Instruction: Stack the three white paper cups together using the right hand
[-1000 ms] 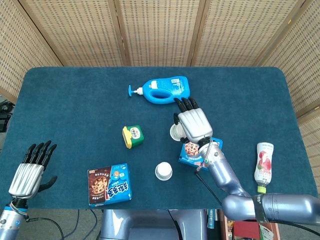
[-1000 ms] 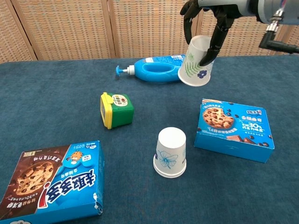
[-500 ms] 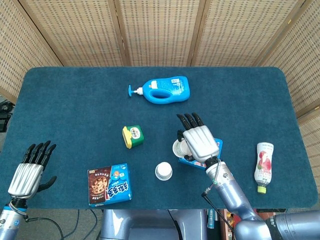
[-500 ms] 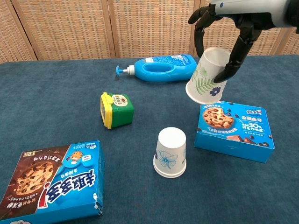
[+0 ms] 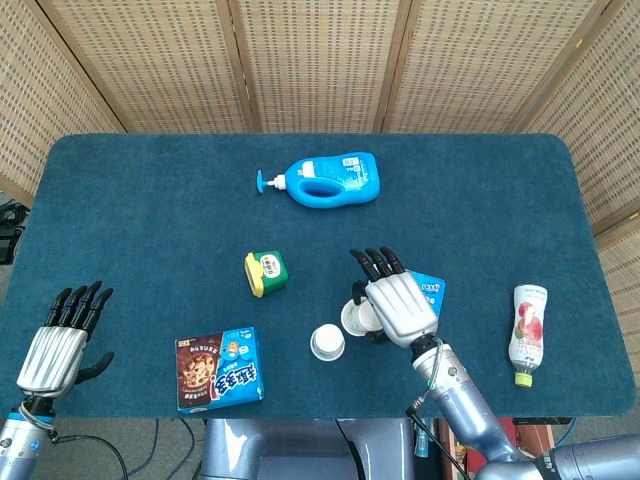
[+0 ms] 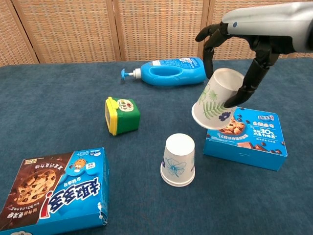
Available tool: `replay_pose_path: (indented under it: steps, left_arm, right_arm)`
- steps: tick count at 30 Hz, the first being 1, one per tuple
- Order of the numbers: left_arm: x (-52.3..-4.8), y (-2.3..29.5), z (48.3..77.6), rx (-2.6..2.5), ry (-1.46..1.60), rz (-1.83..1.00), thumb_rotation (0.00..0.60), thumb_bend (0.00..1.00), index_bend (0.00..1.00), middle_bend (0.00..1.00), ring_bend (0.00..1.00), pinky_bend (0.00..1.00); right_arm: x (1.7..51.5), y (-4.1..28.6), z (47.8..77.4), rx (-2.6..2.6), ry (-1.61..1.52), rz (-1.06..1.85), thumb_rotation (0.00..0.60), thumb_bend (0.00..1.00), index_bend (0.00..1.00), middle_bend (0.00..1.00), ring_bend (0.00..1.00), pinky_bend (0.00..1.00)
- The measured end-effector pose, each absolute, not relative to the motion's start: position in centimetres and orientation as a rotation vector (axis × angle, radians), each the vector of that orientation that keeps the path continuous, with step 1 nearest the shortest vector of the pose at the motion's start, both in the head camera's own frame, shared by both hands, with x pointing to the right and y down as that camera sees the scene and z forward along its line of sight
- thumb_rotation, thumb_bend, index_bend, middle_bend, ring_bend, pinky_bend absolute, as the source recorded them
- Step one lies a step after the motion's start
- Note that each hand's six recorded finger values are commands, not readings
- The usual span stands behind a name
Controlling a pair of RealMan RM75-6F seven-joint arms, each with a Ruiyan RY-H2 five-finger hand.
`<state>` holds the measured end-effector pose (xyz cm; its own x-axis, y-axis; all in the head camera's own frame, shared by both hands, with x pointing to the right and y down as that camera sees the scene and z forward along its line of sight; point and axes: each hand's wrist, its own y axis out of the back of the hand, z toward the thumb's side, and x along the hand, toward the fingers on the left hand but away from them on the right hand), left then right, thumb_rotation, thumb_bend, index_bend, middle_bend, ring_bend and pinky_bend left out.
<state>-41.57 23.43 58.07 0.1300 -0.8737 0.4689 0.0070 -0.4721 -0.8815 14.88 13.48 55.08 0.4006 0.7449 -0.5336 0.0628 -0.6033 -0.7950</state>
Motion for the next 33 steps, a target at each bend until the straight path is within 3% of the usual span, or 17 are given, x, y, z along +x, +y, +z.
replay_pose_path:
  steps: [21, 33]
  left_arm:
    - [-41.6, 23.4, 57.9, -1.635, 0.864, -1.439, 0.6, 0.26, 0.0, 0.0, 0.0, 0.0]
    - [-41.6, 23.4, 57.9, -1.638, 0.865, -1.437, 0.6, 0.26, 0.0, 0.0, 0.0, 0.0]
  right_arm:
    - [11.2, 16.3, 56.2, -2.061, -0.633, 1.168, 0.6, 0.1, 0.53, 0.12, 0.0, 0.09]
    - [10.0, 16.6, 58.5, -2.072, -0.591, 1.199, 0.6, 0.1, 0.53, 0.12, 0.0, 0.09]
